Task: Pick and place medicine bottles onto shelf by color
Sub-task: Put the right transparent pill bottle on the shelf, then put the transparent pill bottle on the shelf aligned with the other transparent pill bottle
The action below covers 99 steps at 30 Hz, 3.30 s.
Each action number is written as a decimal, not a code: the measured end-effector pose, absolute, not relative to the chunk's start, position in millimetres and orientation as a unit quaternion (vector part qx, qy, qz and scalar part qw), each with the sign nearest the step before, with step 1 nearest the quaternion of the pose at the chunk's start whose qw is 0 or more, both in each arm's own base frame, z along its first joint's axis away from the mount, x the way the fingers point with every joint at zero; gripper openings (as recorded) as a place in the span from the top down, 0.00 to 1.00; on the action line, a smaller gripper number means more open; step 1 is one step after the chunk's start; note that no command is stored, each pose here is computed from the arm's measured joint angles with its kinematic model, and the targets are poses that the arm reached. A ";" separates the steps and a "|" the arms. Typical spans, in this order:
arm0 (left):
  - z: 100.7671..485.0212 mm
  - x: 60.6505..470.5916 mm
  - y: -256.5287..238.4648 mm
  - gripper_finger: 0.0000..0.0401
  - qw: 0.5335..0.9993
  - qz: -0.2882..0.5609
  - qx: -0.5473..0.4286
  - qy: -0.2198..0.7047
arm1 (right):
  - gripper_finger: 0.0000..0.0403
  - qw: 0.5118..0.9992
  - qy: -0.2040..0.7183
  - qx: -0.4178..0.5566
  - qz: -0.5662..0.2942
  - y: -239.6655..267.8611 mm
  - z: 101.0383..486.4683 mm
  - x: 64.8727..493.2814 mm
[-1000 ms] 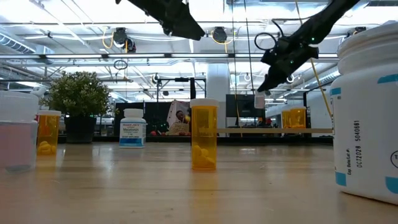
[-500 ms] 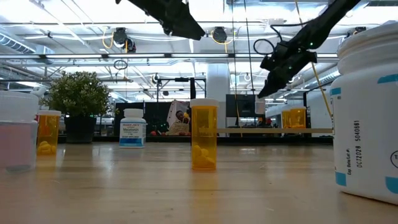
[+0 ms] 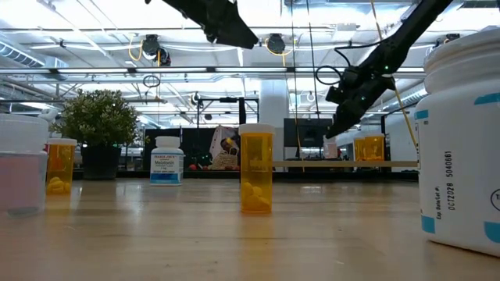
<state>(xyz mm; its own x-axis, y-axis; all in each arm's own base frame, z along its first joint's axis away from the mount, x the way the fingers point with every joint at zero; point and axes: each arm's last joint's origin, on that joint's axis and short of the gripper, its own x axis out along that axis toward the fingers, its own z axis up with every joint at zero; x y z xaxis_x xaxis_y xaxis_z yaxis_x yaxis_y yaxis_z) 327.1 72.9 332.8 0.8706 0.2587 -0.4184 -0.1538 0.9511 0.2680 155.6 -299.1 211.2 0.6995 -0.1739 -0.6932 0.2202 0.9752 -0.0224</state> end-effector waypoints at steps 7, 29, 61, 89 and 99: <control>332.8 327.1 72.9 0.41 0.960 0.107 0.116 0.231 | 0.63 0.920 0.376 0.037 -0.104 -298.8 209.3 155.4; 332.8 327.1 72.6 0.41 0.961 0.103 0.112 0.230 | 0.60 0.911 0.393 0.050 -0.112 -299.1 205.4 152.4; 332.8 327.3 71.9 0.41 0.963 0.091 0.109 0.228 | 0.52 0.911 0.395 0.053 -0.108 -298.0 205.0 152.1; 336.4 319.7 70.6 0.41 0.957 0.128 0.092 0.243 | 0.52 0.924 0.348 -0.039 -0.153 -202.4 305.2 189.7; 344.9 302.6 31.3 0.41 0.953 0.109 0.079 0.273 | 0.52 0.956 0.276 -0.031 -0.091 -112.9 345.5 206.0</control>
